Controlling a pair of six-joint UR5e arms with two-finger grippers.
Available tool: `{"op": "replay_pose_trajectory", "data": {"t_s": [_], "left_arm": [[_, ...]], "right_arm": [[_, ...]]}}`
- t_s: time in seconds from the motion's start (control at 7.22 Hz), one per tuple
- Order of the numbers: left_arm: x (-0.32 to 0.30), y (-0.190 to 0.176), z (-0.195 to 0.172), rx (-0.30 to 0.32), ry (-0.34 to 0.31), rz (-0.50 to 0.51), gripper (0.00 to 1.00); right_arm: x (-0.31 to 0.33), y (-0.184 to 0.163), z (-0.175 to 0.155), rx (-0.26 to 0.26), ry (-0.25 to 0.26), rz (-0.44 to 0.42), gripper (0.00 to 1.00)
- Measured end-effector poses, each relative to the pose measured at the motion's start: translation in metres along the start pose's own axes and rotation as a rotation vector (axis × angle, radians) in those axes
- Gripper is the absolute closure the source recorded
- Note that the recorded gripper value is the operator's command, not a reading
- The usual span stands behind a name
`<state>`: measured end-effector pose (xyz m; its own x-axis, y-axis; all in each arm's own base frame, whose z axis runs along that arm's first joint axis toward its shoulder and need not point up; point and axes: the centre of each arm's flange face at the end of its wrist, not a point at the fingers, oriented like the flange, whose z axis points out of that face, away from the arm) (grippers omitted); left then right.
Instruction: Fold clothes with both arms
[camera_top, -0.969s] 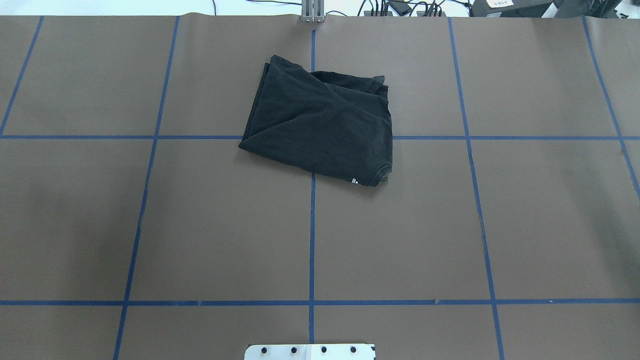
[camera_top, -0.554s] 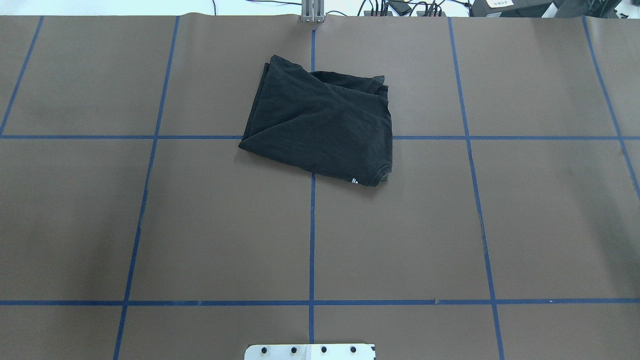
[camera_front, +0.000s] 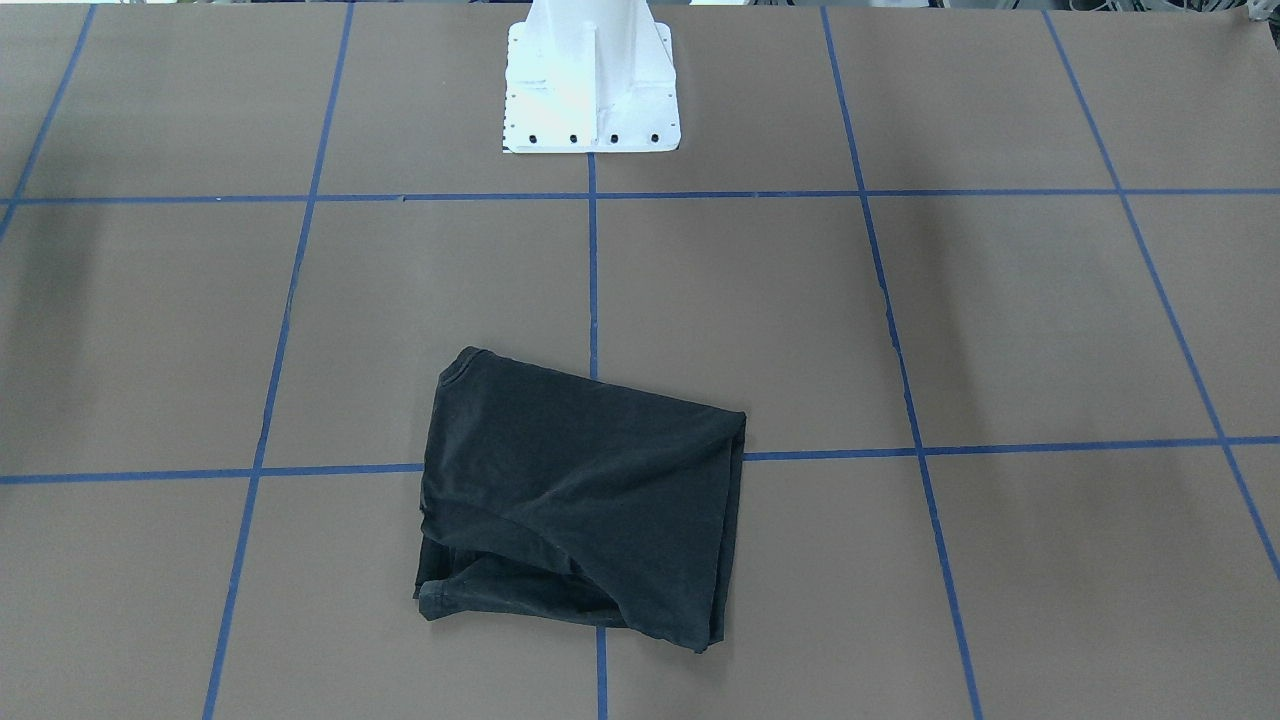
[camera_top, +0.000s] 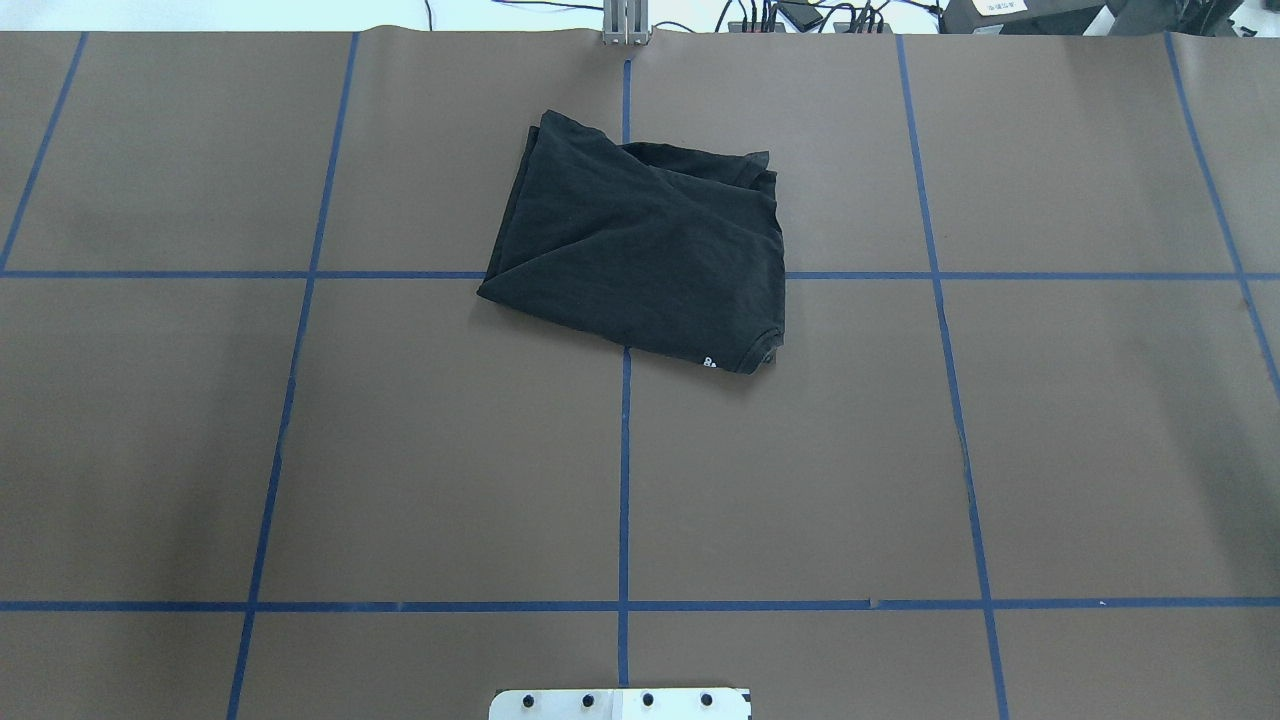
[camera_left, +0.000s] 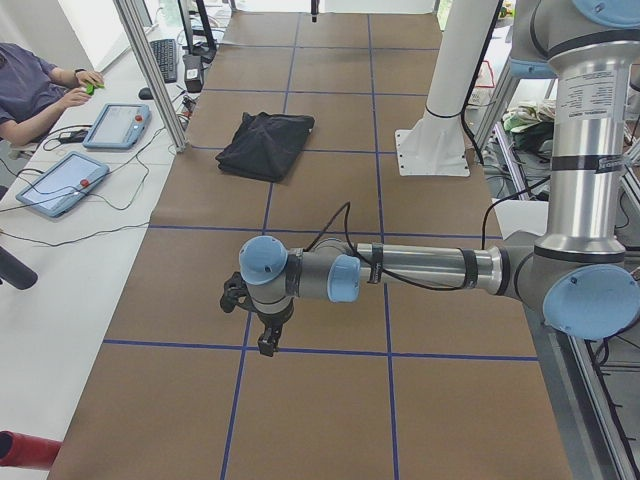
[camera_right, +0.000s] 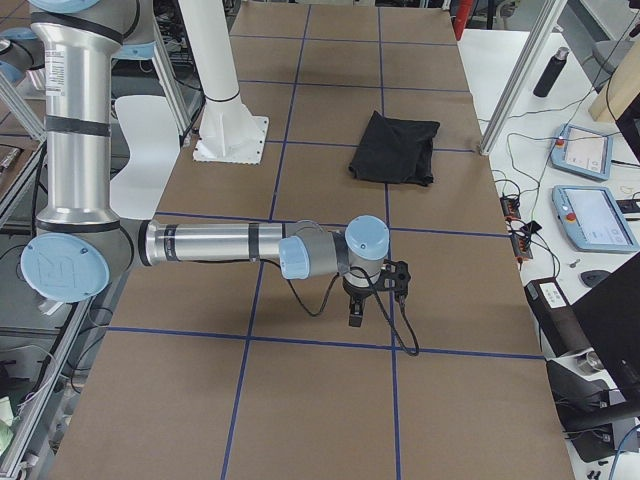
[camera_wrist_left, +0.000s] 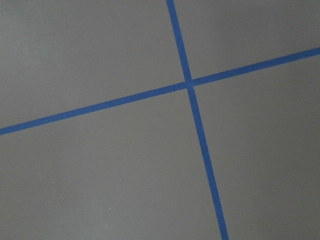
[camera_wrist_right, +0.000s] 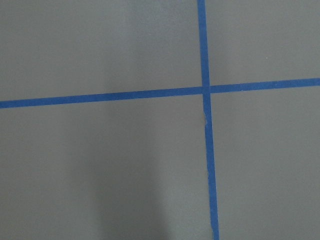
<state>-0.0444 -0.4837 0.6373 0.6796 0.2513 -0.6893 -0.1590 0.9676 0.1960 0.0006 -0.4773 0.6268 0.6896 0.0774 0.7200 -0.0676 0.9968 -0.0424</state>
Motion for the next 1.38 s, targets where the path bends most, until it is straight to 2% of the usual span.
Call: {"op": "replay_pose_trajectory", "data": {"t_s": [0.55,0.97,1.38], "left_arm": [[0.002,-0.006,-0.010,0.008,-0.067,0.015,0.00],[0.002,-0.003,-0.012,0.009,-0.071,0.015,0.00],[0.005,-0.005,-0.015,0.015,-0.073,0.020,0.00]], "right_arm": [[0.021,0.009,-0.004,-0.005,0.006,-0.022,0.00],[0.034,0.015,-0.036,0.015,0.009,0.015,0.00],[0.025,0.029,-0.066,-0.020,0.038,-0.029,0.00]]}}
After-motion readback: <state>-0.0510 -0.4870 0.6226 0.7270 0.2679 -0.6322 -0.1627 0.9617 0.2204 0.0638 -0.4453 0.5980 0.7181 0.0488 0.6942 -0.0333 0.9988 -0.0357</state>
